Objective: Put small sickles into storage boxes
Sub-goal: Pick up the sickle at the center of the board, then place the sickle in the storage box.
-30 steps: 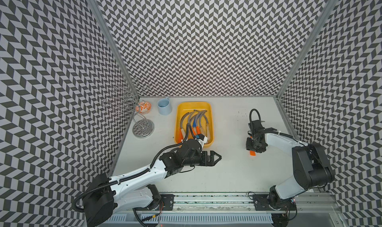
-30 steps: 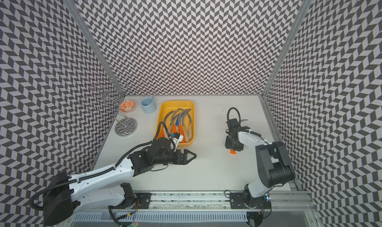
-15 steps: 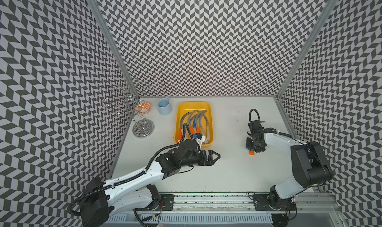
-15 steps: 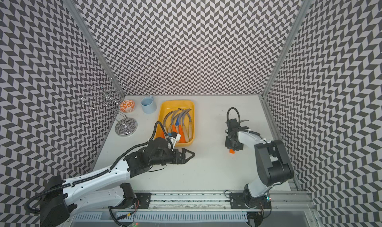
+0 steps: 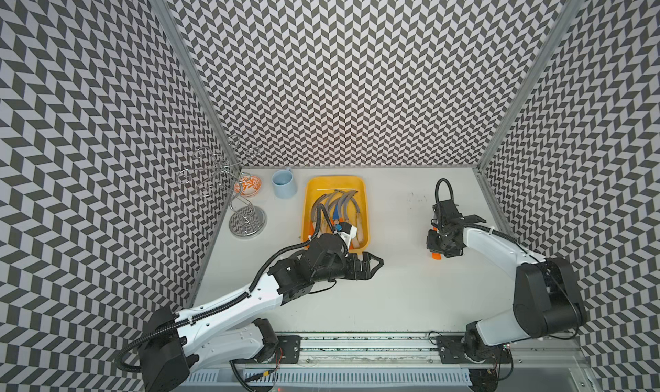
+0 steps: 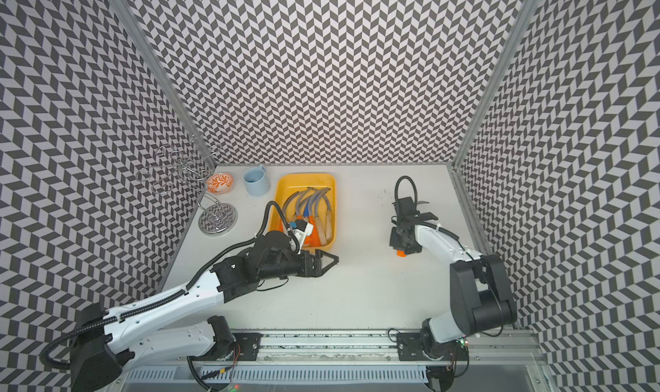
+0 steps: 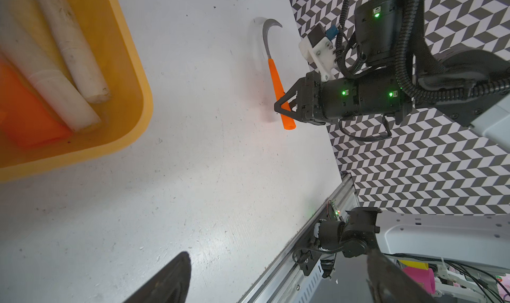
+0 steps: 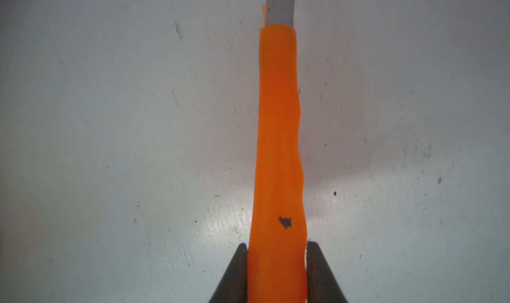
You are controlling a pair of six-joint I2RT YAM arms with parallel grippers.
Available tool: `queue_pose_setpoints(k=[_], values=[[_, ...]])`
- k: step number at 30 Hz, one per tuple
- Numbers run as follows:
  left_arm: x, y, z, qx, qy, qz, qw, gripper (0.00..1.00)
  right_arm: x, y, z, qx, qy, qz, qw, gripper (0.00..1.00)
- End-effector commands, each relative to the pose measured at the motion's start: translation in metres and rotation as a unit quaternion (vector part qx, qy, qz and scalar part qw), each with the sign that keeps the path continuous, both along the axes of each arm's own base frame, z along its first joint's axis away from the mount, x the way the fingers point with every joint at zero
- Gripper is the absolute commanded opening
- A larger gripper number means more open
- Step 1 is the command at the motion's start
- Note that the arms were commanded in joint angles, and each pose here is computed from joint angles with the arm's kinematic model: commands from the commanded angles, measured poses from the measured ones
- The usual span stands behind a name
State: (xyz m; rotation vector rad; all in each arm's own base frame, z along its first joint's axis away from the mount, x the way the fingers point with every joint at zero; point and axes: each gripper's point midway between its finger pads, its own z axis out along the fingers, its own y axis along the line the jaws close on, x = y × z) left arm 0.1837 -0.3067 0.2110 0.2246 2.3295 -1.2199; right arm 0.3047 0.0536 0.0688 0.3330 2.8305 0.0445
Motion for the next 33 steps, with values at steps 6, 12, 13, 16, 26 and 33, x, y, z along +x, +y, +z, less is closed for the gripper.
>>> queue_pose_setpoints(k=[6, 12, 13, 16, 26, 33], values=[[0.015, 0.005, 0.012, 0.001, -0.016, 0.013, 1.000, 1.00, 0.013, 0.015, 0.039, 0.015, -0.040, 0.017, 0.999, 0.00], [0.024, 0.014, 0.018, 0.002, -0.022, 0.025, 0.999, 1.00, 0.021, 0.043, 0.059, 0.032, -0.055, 0.042, 0.997, 0.00], [0.027, 0.017, 0.019, 0.002, -0.023, 0.028, 0.999, 1.00, 0.023, 0.049, 0.062, 0.035, -0.057, 0.047, 0.997, 0.00], [0.033, 0.027, 0.019, 0.003, -0.024, 0.039, 0.999, 1.00, 0.026, 0.069, 0.070, 0.040, -0.062, 0.063, 0.995, 0.00], [0.052, 0.077, 0.022, 0.018, -0.035, 0.086, 0.996, 1.00, 0.035, 0.150, 0.084, 0.056, -0.068, 0.122, 0.989, 0.00], [0.055, 0.112, 0.020, 0.017, -0.032, 0.127, 0.991, 1.00, 0.039, 0.207, 0.090, 0.061, -0.074, 0.168, 0.981, 0.00]])
